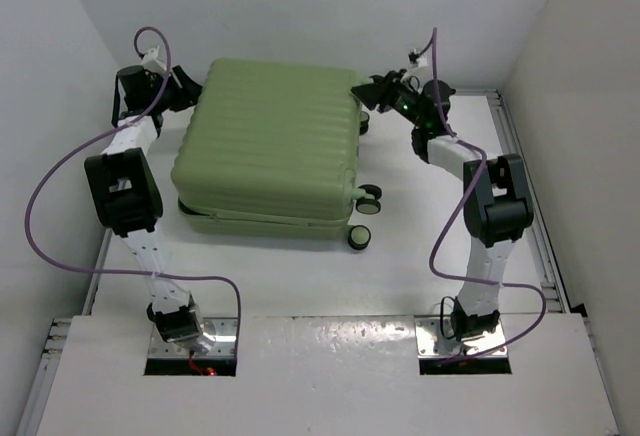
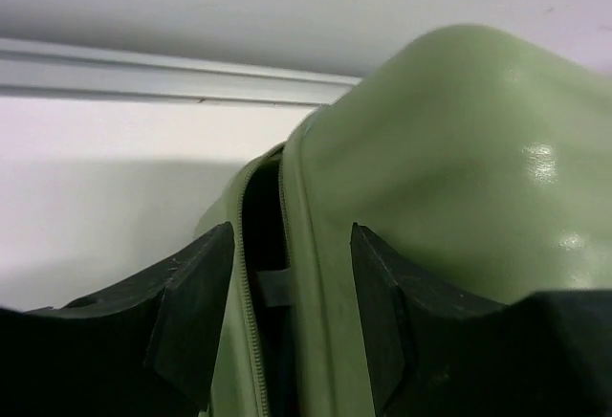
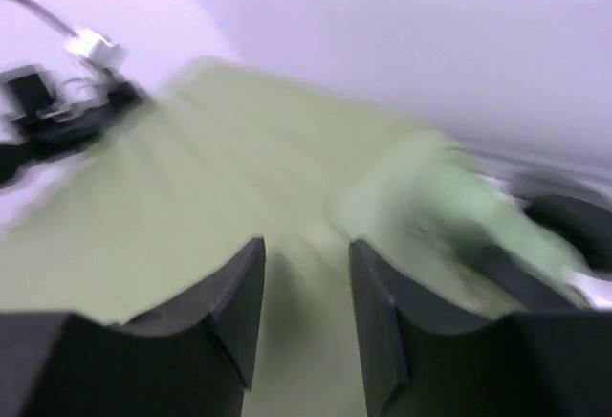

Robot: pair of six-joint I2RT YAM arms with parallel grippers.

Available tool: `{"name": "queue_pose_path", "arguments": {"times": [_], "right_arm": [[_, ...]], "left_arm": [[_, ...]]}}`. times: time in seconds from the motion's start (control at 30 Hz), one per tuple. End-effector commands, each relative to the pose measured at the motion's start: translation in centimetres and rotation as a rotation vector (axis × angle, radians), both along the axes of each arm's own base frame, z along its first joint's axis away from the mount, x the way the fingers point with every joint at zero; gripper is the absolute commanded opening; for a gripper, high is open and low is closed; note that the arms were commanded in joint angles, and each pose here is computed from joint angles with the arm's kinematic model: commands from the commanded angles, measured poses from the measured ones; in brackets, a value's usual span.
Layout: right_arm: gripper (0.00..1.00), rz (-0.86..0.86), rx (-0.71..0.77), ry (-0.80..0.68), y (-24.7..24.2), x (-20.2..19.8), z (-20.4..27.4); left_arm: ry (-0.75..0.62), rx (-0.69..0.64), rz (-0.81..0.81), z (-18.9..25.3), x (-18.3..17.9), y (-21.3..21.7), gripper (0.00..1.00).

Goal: Pack the luggage

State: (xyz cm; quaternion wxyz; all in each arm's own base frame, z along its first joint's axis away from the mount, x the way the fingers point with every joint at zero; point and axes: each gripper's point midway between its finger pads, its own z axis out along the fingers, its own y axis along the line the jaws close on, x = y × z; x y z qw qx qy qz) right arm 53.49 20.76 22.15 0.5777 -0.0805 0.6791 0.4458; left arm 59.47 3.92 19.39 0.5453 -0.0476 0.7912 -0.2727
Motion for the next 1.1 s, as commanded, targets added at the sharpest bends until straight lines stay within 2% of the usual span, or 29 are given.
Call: {"name": "queue_pose_path", "arguments": {"times": [0.0,0.23,0.27,0.3,0.37,0.47,0.53,0.57,0.63,0.67,0.7,0.73,0.77,0.8,0.83,0.87,0.9,0.93,1.0,1.03,1.07], "right_arm": [[0.41,0.487,0.067,-0.292,11.9,-10.3,9.4],[0.42,0.548,0.071,-0.301,13.4,-11.7,9.3],[0.45,0.551,0.073,-0.3,13.5,-11.9,9.4],[0.52,0.548,0.072,-0.295,13.4,-11.9,9.4],[0.58,0.519,0.051,-0.311,12.5,-11.7,9.6],[0.64,0.414,0.017,-0.33,9.6,-9.8,9.9],[0.66,0.309,-0.011,-0.302,6.1,-7.4,10.1],[0.68,0.245,-0.029,-0.255,3.9,-6.2,10.2],[0.68,0.16,-0.037,-0.211,0.3,-4.4,10.3],[0.68,0.137,-0.041,-0.129,-1.0,-4.3,9.7],[0.68,0.078,-0.047,-0.097,-4.0,-3.4,9.4],[0.68,0.065,-0.066,-0.077,-4.8,-3.3,9.0],[0.68,0.04,-0.096,-0.077,-6.3,-3.3,8.8],[0.66,0.048,-0.109,0.026,-6.5,-4.2,6.7],[0.64,-0.006,-0.163,0.026,-8.7,-3.8,5.4],[0.63,-0.018,-0.187,0.106,-9.3,-5.0,3.7],[0.59,-0.034,-0.208,0.144,-9.7,-5.5,2.2],[0.56,-0.089,-0.265,0.141,-10.7,-5.2,1.4],[0.47,-0.098,-0.297,0.278,-11.1,-7.5,-2.3],[0.37,-0.109,-0.315,0.298,-11.4,-8.0,-3.1],[0.31,-0.122,-0.326,0.309,-11.5,-8.7,-3.3]], "left_arm": [[-0.109,-0.148,-0.475,8.0,-5.8,-13.3,0.59],[-0.198,-0.154,-0.474,11.3,-6.9,-13.6,0.58],[-0.193,-0.154,-0.458,11.1,-7.1,-13.5,0.6],[-0.197,-0.145,-0.389,11.2,-6.5,-12.4,0.67],[-0.212,-0.116,-0.226,11.6,-5.9,-9.1,0.74],[-0.217,-0.037,-0.005,12.2,-5.3,-4.4,0.8],[-0.168,0.007,0.078,11.8,-5.3,-2.6,0.81],[-0.198,0.067,0.113,13.4,-5.1,-0.7,0.81],[-0.161,0.133,0.105,13.2,-5.7,0.0,0.81],[-0.211,0.242,0.07,14.6,-6.1,0.1,0.8],[-0.229,0.294,0.04,15.4,-7.1,-0.2,0.8],[-0.222,0.345,0.025,15.3,-7.6,-0.7,0.78],[-0.15,0.399,0.029,13.7,-8.7,-0.4,0.78],[-0.111,0.409,0.075,13.1,-9.6,0.7,0.76],[-0.121,0.393,0.121,14.3,-11.4,1.5,0.74],[-0.022,0.317,0.186,11.2,-12.9,2.6,0.74],[0.029,0.309,0.308,10.3,-14.3,5.5,0.72],[0.061,0.296,0.365,9.6,-15.5,6.6,0.72],[0.144,0.279,0.476,7.9,-18.5,8.5,0.71],[0.177,0.298,0.539,7.2,-19.6,9.8,0.71],[0.204,0.305,0.57,6.6,-20.4,10.4,0.71]]}}
